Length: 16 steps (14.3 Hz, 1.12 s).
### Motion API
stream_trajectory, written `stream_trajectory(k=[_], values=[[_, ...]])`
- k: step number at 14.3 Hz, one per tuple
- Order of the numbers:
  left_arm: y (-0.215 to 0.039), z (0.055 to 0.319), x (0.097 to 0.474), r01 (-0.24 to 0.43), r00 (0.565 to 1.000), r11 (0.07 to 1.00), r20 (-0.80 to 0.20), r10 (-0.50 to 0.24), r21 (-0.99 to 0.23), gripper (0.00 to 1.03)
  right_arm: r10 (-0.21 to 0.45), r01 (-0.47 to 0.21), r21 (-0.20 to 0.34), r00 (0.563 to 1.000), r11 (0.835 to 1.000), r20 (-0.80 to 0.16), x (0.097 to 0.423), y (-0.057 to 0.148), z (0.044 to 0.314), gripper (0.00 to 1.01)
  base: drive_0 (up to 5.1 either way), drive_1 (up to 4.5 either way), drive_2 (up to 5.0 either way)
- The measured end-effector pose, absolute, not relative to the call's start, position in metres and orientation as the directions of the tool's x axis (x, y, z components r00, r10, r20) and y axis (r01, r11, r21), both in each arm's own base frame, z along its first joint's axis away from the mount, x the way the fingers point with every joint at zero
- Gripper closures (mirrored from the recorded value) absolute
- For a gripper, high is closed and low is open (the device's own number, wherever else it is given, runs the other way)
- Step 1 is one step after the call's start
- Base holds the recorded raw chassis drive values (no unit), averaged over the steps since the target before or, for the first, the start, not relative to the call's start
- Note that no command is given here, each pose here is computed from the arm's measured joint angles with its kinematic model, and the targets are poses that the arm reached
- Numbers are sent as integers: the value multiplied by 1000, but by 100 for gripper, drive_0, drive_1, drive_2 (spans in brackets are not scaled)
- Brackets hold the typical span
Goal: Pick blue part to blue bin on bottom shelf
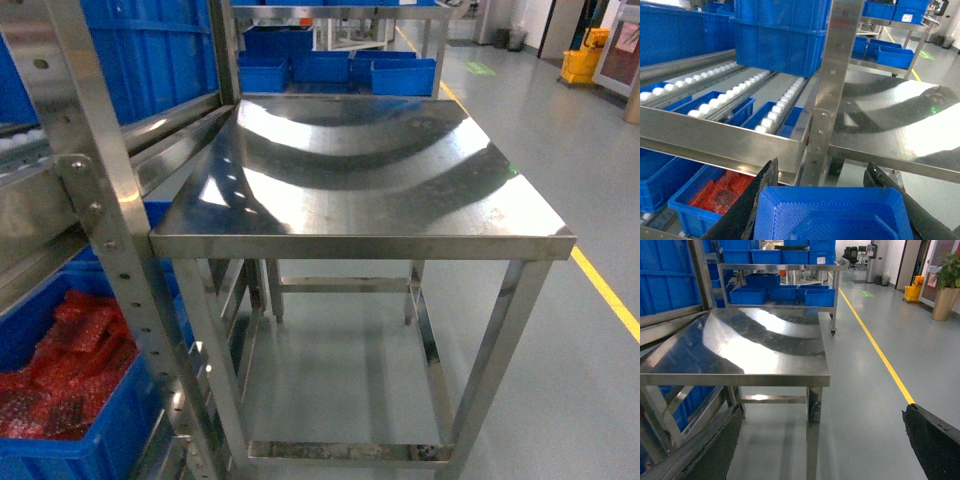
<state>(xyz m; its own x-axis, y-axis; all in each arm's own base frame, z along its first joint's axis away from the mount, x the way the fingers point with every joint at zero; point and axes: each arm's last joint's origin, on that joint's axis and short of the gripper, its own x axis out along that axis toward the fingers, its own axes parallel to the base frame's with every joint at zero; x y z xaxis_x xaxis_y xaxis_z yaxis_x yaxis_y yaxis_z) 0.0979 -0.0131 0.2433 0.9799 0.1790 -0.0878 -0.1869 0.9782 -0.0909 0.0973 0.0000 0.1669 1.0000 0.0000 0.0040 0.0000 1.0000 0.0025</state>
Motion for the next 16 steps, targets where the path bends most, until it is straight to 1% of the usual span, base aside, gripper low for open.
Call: stream_trajectory(k=[16], values=[[-13,244,98,-187,980,978,-85,179,-92,60,0,0,2,1000,1000,3,97,0,167,3,-503,242,242]])
